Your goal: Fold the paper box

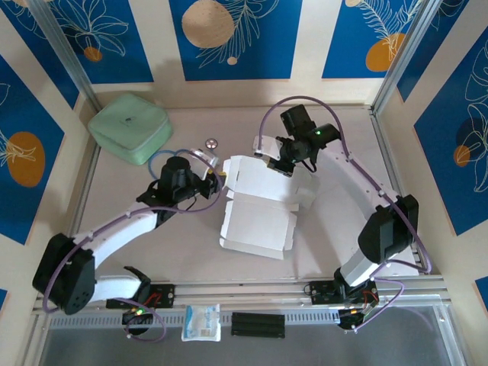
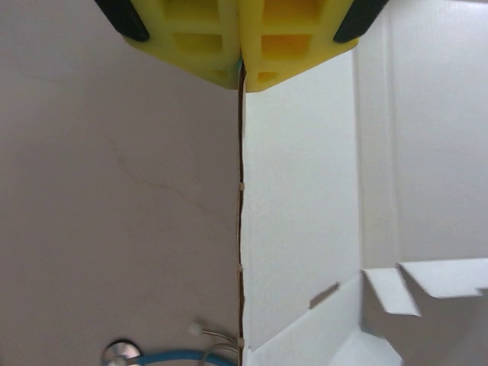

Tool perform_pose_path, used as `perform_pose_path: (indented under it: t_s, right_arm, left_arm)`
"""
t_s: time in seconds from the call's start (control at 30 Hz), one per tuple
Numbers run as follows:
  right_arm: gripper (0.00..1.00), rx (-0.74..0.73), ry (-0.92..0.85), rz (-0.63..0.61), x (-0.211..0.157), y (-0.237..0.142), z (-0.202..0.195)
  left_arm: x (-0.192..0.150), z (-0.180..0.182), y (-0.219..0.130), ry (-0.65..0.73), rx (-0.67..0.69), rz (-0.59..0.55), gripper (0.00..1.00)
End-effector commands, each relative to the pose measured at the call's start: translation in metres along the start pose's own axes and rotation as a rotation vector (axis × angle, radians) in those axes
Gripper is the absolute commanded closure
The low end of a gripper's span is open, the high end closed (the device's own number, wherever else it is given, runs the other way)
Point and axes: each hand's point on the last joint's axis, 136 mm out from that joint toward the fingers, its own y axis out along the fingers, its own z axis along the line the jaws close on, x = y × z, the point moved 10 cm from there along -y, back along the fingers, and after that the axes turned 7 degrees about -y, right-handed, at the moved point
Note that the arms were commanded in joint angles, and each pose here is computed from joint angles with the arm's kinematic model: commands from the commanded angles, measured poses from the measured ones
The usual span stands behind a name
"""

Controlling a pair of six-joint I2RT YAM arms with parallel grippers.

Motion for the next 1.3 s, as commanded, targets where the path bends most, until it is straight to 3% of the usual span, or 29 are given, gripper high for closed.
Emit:
perform_pose_path:
  t_s: [0.0,0.13,0.3,0.47,0.63,0.8,0.9,1.0,1.17,1.27]
  right_arm:
    - [0.98,-0.206,-0.162,0.136,0.001,-0.004,-0.006]
    - [0.98,-0.285,-0.241,0.147,0.003,0.007,-0.001]
    - [0.97,-0.369,-0.295,0.147,0.006,0.017,0.002]
    - [0.97,-0.445,-0.321,0.135,0.012,0.015,-0.001]
    - [0.97,-0.489,-0.323,0.105,0.015,0.012,0.003]
    - [0.97,-0.504,-0.302,0.099,0.003,0.03,0.012]
    - [0.97,-0.498,-0.286,0.108,-0.001,0.039,0.014]
    - [0.97,-0.538,-0.322,0.125,-0.006,0.05,0.017]
    - [0.97,-0.628,-0.372,0.126,-0.01,0.06,0.021]
    - [0.97,-0.663,-0.402,0.13,-0.012,0.062,0.02]
  left_arm:
    - [0.007,-0.001,-0.016,-0.113,0.051,0.014,0.47]
    - [0.001,0.003,-0.022,-0.263,0.117,0.086,0.43]
    - [-0.005,-0.003,-0.022,-0.465,0.082,0.203,0.43]
    - [-0.01,-0.004,-0.014,-0.528,0.064,0.249,0.42]
    - [-0.012,0.002,-0.006,-0.481,0.126,0.264,0.38]
    - [-0.02,0.008,0.01,-0.322,0.128,0.289,0.39]
    - [-0.025,0.008,0.023,-0.354,0.096,0.369,0.48]
    - [-0.029,0.006,0.03,-0.441,0.059,0.396,0.49]
    - [-0.016,0.004,0.025,-0.392,0.032,0.278,0.45]
    - [0.0,0.003,0.02,-0.185,0.011,0.197,0.4]
